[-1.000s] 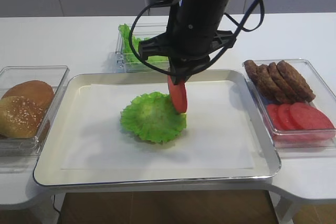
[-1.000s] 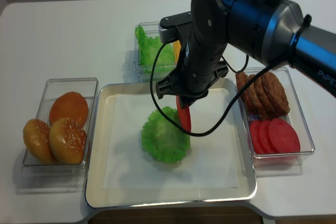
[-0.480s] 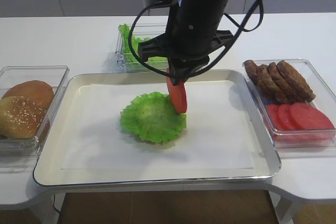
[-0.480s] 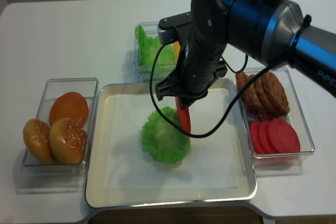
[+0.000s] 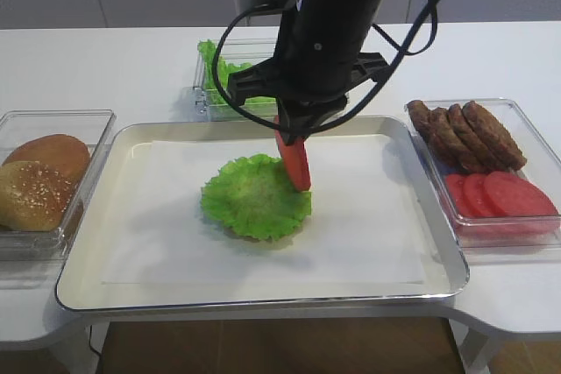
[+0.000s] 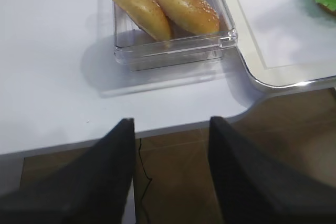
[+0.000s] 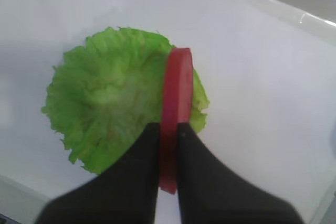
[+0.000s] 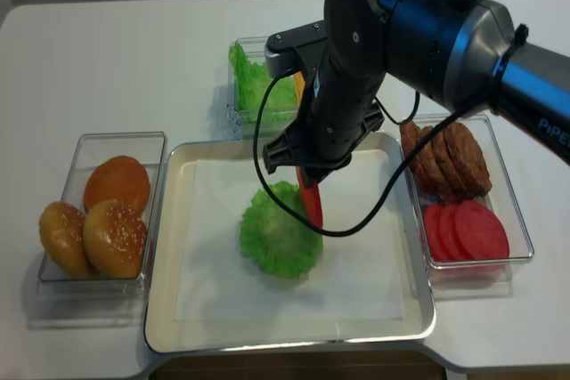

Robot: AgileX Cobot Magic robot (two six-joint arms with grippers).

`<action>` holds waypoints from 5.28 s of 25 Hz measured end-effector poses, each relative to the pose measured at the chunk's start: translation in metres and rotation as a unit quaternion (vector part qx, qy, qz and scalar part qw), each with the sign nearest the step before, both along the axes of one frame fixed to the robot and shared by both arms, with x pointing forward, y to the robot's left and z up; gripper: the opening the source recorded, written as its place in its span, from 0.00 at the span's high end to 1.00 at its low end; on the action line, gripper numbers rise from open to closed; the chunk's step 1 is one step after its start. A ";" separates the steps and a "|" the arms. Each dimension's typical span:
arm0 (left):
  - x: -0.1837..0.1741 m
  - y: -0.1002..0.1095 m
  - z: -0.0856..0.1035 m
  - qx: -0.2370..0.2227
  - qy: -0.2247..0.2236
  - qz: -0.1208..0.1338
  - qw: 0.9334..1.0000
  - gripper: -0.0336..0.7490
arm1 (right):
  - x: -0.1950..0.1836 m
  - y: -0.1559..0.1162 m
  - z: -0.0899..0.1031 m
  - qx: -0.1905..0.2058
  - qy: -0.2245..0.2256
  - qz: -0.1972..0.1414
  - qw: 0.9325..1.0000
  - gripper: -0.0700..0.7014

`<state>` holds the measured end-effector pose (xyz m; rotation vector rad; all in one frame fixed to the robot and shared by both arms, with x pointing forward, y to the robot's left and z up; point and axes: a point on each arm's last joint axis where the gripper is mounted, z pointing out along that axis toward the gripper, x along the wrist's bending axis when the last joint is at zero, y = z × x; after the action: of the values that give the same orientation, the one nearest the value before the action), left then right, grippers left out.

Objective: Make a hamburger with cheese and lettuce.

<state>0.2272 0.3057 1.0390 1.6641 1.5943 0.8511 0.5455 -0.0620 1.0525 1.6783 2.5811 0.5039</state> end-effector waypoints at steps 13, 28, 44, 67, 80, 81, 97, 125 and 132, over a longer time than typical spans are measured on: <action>0.000 0.000 0.000 0.000 0.000 0.000 1.000 0.52 | 0.000 0.003 -0.003 0.006 0.009 0.003 1.000 0.75; 0.000 0.000 0.000 0.000 0.000 0.000 1.000 0.52 | -0.001 0.005 -0.004 0.015 0.016 0.007 1.000 0.58; 0.000 0.000 0.000 0.000 0.000 0.000 1.000 0.52 | -0.004 0.009 -0.003 0.040 0.032 0.012 0.999 0.56; 0.000 0.000 0.000 0.000 0.000 0.000 1.000 0.52 | -0.013 0.013 -0.002 0.062 0.077 0.026 0.995 0.39; 0.000 0.000 0.000 0.000 0.000 0.000 1.000 0.52 | -0.013 -0.001 -0.005 -0.016 0.075 0.031 0.997 0.43; 0.000 0.000 0.000 0.000 0.000 0.000 1.000 0.52 | -0.013 -0.001 -0.004 -0.017 0.073 0.030 0.997 0.43; 0.000 0.000 0.000 0.000 0.000 0.000 1.000 0.52 | -0.044 -0.045 0.083 -0.031 -0.080 0.031 0.996 0.43; 0.000 0.000 0.000 0.000 0.000 0.000 1.000 0.52 | -0.241 -0.235 0.126 -0.003 -0.286 -0.220 0.933 0.43; 0.000 0.000 0.000 0.000 0.000 0.000 1.000 0.52 | -0.282 -0.242 0.077 0.014 -0.276 -0.255 0.926 0.43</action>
<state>0.2272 0.3057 1.0390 1.6641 1.5943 0.8511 0.2638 -0.3037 1.1293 1.7906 1.6791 0.8257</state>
